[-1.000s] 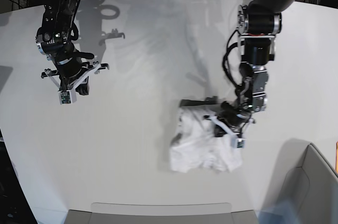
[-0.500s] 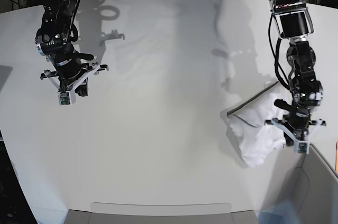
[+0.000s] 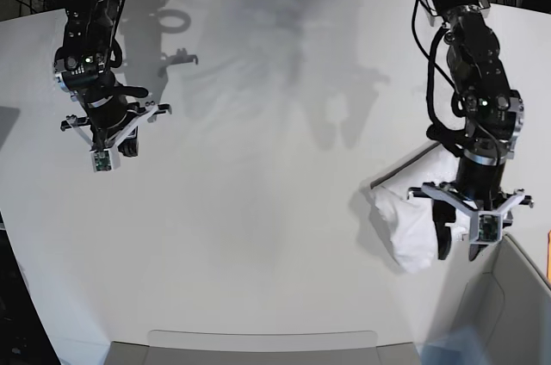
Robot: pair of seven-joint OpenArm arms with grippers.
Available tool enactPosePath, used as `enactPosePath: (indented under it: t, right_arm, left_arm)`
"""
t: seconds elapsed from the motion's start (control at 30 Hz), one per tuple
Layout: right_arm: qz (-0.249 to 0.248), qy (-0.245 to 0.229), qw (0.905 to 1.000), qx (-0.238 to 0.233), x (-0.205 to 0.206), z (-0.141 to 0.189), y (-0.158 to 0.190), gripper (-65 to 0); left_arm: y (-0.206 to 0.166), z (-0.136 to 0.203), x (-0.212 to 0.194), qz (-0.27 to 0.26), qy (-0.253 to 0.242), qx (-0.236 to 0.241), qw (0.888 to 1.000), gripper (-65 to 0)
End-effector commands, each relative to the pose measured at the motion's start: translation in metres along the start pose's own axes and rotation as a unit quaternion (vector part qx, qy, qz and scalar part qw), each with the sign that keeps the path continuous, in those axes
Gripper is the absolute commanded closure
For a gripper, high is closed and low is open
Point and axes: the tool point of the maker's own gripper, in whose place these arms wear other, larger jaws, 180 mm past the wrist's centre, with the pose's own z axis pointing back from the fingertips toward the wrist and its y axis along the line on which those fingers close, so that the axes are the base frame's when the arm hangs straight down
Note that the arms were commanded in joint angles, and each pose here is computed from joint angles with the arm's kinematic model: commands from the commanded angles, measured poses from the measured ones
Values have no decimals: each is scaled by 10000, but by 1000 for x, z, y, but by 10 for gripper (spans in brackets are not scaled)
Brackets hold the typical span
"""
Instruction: Fold the T-shirt properly
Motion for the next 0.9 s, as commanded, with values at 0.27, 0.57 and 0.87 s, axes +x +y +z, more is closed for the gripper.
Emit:
enactPosePath:
  t: [0.27, 0.57, 0.87]
  right_arm:
    - [-32, -511, 9986, 109, 35, 1, 3, 0]
    - [43, -1497, 9833, 1038, 108, 21, 54, -279]
    - [-93, -1826, 9730, 1409, 134, 27, 69, -351]
  left_arm:
    - [1, -2, 14, 613, -75, -288, 9977, -264]
    - [0, 0, 17, 596, -125, -290, 9977, -263]
    - [-1, 3, 6, 582, -2, -301, 9978, -263]
